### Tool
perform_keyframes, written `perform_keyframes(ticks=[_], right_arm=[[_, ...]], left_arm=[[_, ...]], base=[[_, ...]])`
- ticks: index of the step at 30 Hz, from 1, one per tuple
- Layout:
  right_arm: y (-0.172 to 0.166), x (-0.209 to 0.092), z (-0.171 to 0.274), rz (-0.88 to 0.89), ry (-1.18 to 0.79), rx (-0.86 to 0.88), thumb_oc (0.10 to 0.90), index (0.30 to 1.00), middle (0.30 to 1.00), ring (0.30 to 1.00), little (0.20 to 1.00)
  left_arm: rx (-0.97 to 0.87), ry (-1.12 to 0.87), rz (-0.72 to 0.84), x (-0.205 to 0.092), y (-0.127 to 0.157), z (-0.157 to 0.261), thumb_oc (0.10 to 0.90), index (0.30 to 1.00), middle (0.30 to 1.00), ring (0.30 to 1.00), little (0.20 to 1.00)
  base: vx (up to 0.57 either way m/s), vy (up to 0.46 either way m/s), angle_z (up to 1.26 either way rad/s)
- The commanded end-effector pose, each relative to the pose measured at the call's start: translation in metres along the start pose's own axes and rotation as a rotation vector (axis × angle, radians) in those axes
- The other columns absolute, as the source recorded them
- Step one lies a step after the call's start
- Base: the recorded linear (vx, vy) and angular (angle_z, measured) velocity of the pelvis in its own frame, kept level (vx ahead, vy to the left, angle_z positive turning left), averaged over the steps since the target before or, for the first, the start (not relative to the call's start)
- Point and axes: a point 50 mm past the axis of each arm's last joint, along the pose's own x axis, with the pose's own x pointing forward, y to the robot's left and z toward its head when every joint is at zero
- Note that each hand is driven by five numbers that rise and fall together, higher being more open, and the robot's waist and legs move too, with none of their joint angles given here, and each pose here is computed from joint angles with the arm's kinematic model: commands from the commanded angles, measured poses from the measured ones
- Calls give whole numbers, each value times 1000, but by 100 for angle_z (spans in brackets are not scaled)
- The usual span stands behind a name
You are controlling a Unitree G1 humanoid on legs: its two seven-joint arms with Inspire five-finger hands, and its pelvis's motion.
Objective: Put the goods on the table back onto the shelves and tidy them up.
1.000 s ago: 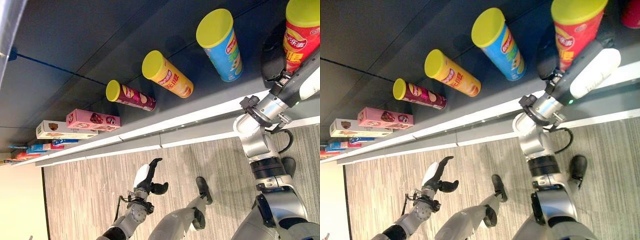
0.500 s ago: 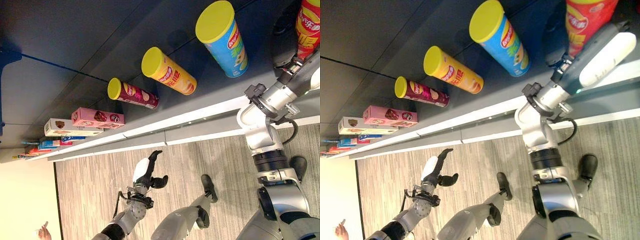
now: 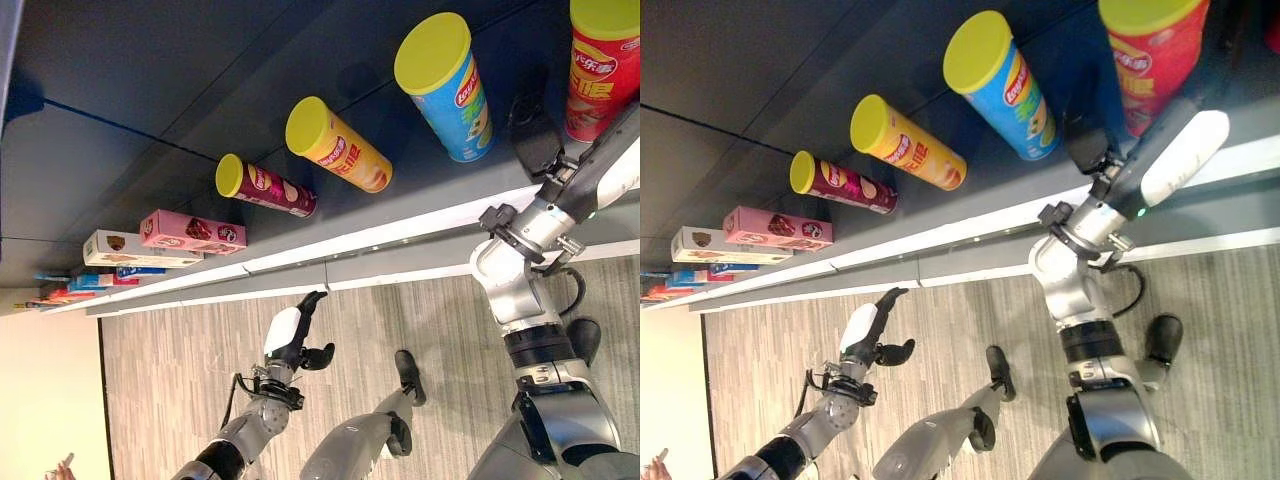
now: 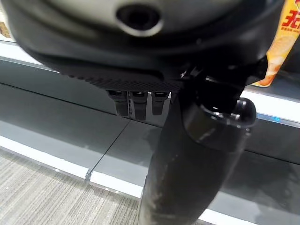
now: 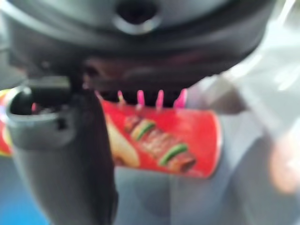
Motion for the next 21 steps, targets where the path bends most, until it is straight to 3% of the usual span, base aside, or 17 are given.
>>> perform_keyframes(ticks=[1, 21], right_arm=[[2, 12, 43, -67, -184, 159, 800, 900, 900, 900, 900], [-17, -22, 13, -53, -59, 96, 800, 900, 900, 900, 900]], left_arm=[[103, -10, 70, -4, 21, -17, 800, 900, 900, 900, 900], [145, 65, -27, -24, 11, -37, 800, 900, 900, 900, 900]], base=[[-142, 31, 4], [-14, 9, -2]])
